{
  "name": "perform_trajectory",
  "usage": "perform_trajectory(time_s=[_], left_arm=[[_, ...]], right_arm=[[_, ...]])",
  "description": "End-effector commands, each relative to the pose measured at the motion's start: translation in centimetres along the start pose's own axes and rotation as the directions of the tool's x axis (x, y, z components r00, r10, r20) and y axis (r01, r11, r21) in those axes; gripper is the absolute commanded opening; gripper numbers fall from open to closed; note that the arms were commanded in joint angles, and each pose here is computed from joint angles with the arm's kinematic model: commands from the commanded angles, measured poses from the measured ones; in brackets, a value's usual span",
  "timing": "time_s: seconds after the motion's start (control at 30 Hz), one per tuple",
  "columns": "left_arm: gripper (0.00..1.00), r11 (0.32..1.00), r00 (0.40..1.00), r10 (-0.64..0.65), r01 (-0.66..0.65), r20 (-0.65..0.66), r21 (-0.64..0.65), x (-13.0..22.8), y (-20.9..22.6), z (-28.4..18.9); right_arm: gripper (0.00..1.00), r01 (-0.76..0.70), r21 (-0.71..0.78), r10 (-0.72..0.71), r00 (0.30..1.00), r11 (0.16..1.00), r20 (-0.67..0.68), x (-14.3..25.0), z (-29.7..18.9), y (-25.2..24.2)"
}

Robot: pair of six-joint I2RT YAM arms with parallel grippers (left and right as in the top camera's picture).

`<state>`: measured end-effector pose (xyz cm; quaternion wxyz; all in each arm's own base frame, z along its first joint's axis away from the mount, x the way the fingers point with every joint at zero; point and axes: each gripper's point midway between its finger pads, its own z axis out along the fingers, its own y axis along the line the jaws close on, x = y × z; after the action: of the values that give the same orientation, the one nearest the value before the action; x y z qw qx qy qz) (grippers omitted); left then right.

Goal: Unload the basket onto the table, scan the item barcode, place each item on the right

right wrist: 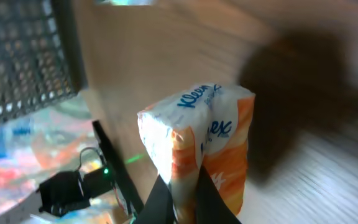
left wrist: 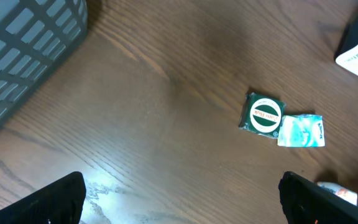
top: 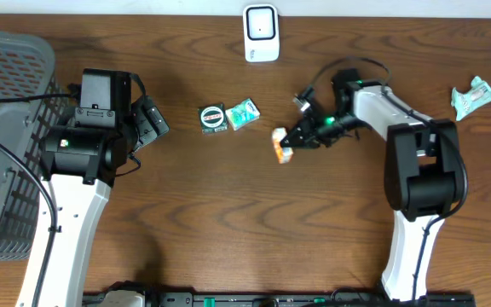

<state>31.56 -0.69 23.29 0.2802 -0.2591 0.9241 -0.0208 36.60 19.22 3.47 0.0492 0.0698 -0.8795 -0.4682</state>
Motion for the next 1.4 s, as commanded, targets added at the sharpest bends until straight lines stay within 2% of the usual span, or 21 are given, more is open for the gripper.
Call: perform_trajectory(time_s=[0.0,0.17,0.27,0.3,0.43,0.57,0.7,0.87,0.9,0.93,0.97,1.0,1.1,1.2,1.27,1.3,1.37], left_arm=[[0.98,1.000,1.000,0.004,-0.004,0.014,-0.001,-0.4,0.1,-0.4],[0.98,1.000,1.000,0.004,-0.004,0.014,-0.001,-0.4,0.1,-0.4],[0.98,1.000,1.000,0.004,-0.004,0.014,-0.001,-0.4,0.1,-0.4],[0.98,1.000,1.000,0.004,-0.004,0.014,-0.001,-0.4,0.1,-0.4],[0.98,1.000,1.000,0.004,-0.004,0.014,-0.001,-0.4,0.1,-0.4],[0.98,1.000,1.000,0.004,-0.004,0.014,-0.001,-0.4,0.1,-0.4],[0.98,1.000,1.000,0.004,-0.004,0.014,-0.001,-0.4,0.1,-0.4],[0.98,1.000,1.000,0.004,-0.004,0.014,-0.001,-0.4,0.1,-0.4],[0.98,1.000,1.000,0.004,-0.004,0.014,-0.001,-0.4,0.1,-0.4],[0.98,1.000,1.000,0.004,-0.004,0.014,-0.001,-0.4,0.1,-0.4],[0.98,1.000,1.000,0.004,-0.004,0.014,-0.001,-0.4,0.1,-0.4],[0.98,1.000,1.000,0.004,-0.004,0.014,-0.001,-0.4,0.1,-0.4],[0.98,1.000,1.000,0.004,-0.004,0.014,-0.001,-0.4,0.1,-0.4],[0.98,1.000,1.000,0.004,-0.004,0.014,0.000,-0.5,0.1,-0.4],[0.98,1.000,1.000,0.004,-0.004,0.014,-0.001,-0.4,0.1,-0.4],[0.98,1.000,1.000,0.004,-0.004,0.014,-0.001,-0.4,0.1,-0.4],[0.98,1.000,1.000,0.004,-0.004,0.014,-0.001,-0.4,0.1,-0.4]], right_arm=[[0.10,-0.090,0.120,0.083,0.995,0.989,0.057,-0.6,-2.8,-3.6],[0.32,-0.151,0.196,0.132,0.986,0.969,0.104,-1.7,-7.0,-4.5],[0.37,-0.157,0.290,0.132,0.986,0.944,0.104,-2.0,-9.2,-4.5],[0.38,-0.150,0.305,0.126,0.987,0.941,0.097,-2.0,-9.5,-4.3],[0.53,-0.086,0.336,0.079,0.996,0.938,0.034,-1.4,-8.8,-3.3],[0.57,-0.064,0.387,0.072,0.997,0.920,-0.007,-0.6,-7.3,-4.1],[0.54,-0.067,0.395,0.080,0.997,0.916,-0.017,-0.1,-5.2,-4.9],[0.38,-0.148,0.374,0.145,0.989,0.916,0.035,0.3,-3.1,-6.7],[0.31,-0.150,0.363,0.148,0.988,0.920,0.033,0.5,-2.9,-6.7],[0.15,-0.153,0.349,0.152,0.988,0.924,0.030,0.6,-2.8,-6.5],[0.04,-0.152,0.338,0.151,0.988,0.929,0.031,0.5,-2.7,-6.3],[0.01,-0.150,0.319,0.147,0.989,0.936,0.033,0.3,-2.7,-5.9],[0.01,-0.136,0.205,0.128,0.990,0.969,0.052,-1.0,-3.0,-3.4],[0.01,-0.083,0.026,0.080,0.992,0.996,0.096,-3.4,-4.6,1.0],[0.01,0.010,-0.089,0.001,0.992,0.996,0.126,-4.5,-5.7,3.8],[0.01,0.110,-0.190,-0.080,0.984,0.976,0.159,-5.2,-6.6,6.3],[0.01,0.218,-0.290,-0.162,0.965,0.932,0.206,-5.7,-7.6,8.9]])
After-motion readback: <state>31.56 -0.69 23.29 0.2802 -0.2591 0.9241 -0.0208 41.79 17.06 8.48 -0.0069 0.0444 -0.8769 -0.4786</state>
